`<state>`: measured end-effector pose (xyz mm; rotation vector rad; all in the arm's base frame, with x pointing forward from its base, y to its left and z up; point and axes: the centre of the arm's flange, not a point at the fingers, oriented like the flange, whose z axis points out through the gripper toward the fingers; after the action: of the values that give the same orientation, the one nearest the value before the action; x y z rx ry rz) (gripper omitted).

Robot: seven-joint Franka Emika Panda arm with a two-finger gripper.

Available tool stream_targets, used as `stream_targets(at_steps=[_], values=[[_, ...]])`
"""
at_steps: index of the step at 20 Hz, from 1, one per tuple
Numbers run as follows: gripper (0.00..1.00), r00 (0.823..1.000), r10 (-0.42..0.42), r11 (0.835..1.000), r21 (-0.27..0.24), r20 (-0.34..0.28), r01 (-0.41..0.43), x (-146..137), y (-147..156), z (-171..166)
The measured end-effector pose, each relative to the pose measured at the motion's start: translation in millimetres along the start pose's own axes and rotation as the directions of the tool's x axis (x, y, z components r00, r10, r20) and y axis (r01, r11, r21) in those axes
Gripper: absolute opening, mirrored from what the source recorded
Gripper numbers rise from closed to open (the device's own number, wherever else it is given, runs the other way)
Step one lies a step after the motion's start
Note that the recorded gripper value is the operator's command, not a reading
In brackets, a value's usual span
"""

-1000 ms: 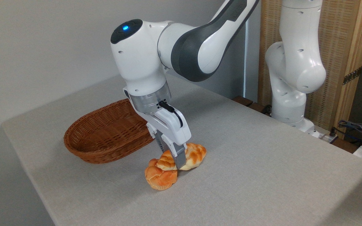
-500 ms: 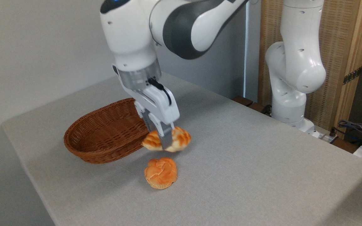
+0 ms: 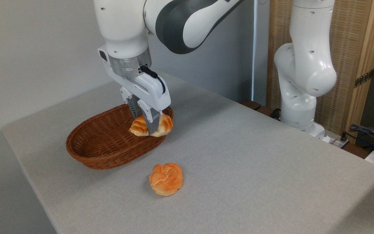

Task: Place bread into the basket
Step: 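Lift the braided roll off the bun and carry it over the basket, then lower the braided roll into the wicker basket and open the gripper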

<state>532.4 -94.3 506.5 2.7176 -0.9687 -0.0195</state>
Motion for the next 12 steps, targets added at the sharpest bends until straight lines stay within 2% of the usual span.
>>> stream_targets(at_steps=[1,2,3,12], values=[[0.55,1.000,-0.015,1.000,-0.017,-0.009,0.015,2.1,2.5,1.2],[0.88,0.999,-0.029,0.999,-0.030,-0.015,0.028,3.9,4.2,2.4],[1.00,0.999,-0.039,0.999,-0.036,-0.019,0.038,5.5,5.3,3.1],[1.00,0.994,-0.093,0.995,-0.038,-0.064,0.091,18.0,11.6,4.7]])
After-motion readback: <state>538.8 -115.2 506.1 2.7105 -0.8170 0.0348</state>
